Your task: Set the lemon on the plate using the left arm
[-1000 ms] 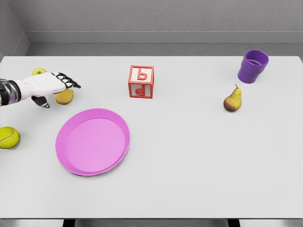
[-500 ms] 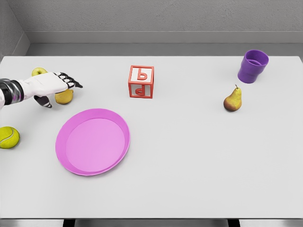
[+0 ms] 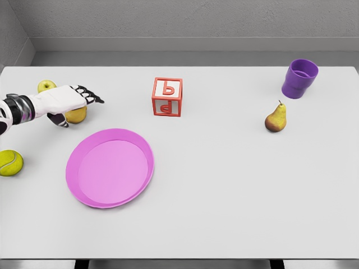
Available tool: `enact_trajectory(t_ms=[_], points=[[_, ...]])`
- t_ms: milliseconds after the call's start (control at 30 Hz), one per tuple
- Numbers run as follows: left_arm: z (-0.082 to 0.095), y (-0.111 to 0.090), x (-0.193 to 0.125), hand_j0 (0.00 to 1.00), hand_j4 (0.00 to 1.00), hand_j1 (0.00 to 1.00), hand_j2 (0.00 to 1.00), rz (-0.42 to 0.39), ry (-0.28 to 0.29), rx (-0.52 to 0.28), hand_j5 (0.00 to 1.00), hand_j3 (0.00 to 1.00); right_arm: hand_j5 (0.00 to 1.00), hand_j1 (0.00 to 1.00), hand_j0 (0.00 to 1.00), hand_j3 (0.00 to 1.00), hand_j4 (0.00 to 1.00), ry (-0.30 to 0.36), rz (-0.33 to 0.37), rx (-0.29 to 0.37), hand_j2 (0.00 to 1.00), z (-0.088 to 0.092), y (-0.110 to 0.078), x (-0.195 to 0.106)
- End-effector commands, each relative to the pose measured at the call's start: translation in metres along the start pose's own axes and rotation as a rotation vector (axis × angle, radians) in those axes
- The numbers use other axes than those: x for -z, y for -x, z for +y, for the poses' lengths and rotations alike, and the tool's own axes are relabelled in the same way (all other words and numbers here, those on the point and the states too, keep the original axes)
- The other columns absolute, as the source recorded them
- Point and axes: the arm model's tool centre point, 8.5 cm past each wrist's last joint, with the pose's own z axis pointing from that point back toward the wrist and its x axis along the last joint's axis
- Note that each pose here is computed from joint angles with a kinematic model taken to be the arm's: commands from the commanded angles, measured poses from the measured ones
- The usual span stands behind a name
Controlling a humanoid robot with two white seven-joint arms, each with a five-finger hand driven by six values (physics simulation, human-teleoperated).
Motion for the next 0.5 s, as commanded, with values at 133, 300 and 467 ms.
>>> enact_trajectory(t_ms=[133,300,467], points=[[-0.0016,0.0014,0.0,1.0,1.0,1.0,1.0,0.004,-0.002,-0.009,1.0,1.0,1.0,1.0,1.0,1.0,1.0,0.0,0.0,-0.002,1.0,-0.0001,0.0001,0.0],[-0.001,0.0022,-0.0007,1.0,1.0,1.0,1.0,0.006,-0.002,-0.007,1.0,1.0,1.0,1.0,1.0,1.0,1.0,0.0,0.0,-0.002,1.0,-0.0001,0.0001,0.0],[0.0021,0.0037,-0.0016,1.0,1.0,1.0,1.0,0.008,-0.007,-0.006,1.0,1.0,1.0,1.0,1.0,1.0,1.0,0.0,0.0,0.0,1.0,0.0,0.0001,0.0]])
